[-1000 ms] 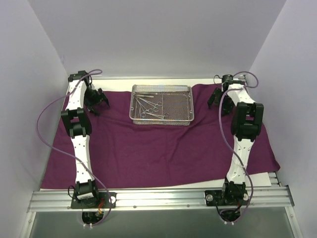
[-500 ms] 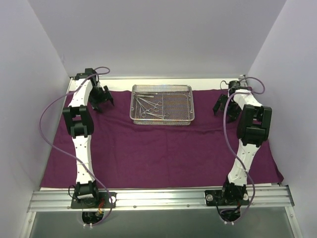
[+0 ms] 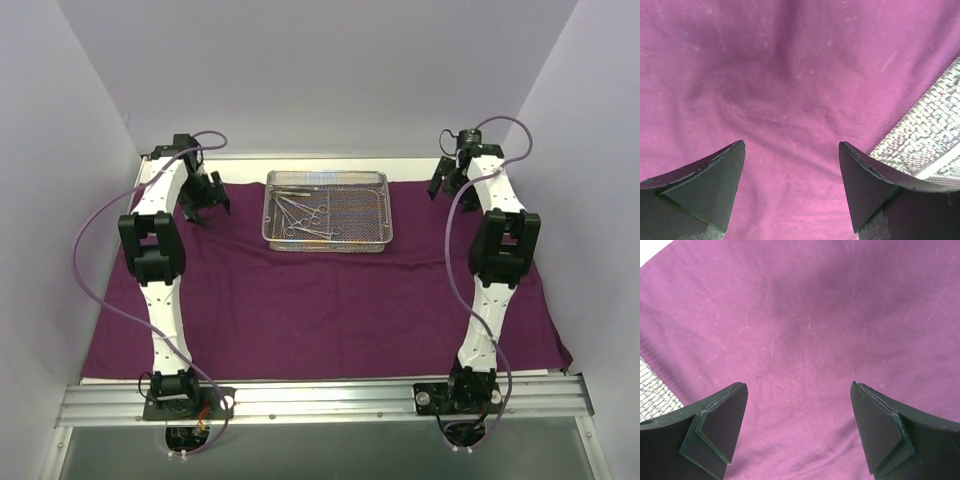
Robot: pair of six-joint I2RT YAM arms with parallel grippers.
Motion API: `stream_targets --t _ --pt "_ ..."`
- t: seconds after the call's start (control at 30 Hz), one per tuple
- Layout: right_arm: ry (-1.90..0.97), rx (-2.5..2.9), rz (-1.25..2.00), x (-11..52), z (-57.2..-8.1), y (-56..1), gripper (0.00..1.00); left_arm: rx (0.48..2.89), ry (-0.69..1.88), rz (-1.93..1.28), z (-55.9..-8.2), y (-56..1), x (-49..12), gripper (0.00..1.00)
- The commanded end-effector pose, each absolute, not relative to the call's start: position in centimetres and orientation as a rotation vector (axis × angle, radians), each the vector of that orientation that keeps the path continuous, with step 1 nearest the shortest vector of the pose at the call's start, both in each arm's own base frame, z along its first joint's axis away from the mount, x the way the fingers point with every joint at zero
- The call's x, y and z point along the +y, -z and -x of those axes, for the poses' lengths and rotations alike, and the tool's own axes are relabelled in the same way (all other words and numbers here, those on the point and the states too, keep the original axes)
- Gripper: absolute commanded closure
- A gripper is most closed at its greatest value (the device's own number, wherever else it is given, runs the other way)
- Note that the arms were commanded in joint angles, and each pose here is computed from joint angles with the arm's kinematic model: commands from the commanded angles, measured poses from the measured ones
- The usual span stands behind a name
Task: Open and lay out the surgical kit
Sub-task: Smooth out the surgical kit at the center of the board.
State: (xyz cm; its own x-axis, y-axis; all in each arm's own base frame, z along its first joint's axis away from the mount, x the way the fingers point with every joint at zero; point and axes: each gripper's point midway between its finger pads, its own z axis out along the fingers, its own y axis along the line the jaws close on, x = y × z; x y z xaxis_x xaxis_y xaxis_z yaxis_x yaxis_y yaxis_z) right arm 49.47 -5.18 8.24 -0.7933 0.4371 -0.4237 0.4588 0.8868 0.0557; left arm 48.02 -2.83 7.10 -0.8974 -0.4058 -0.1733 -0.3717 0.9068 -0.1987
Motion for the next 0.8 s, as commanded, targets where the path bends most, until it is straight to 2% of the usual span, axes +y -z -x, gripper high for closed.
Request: stream_targets --t 0.0,0.37,0.5,0.77 --pt "0.171 2.753 -0.652 -6.4 -47.7 -5.5 0.13 2.880 0.147 0.540 -48.0 -6.1 -2.1 0.15" --pt "0.262 2.834 -0.621 -6.7 -48.8 0.4 0.14 3.024 -0.052 0.529 -47.5 -0.5 0.2 0.15" --pt "0.330 2.888 -0.618 -7.3 -48.4 3.3 0.14 3.048 0.007 0.577 -47.7 0.8 0.2 0.15" --pt "0.384 2.887 -0.666 -8.4 -49.2 5.0 0.14 3.029 0.140 0.657 -48.9 2.1 1.2 0.15"
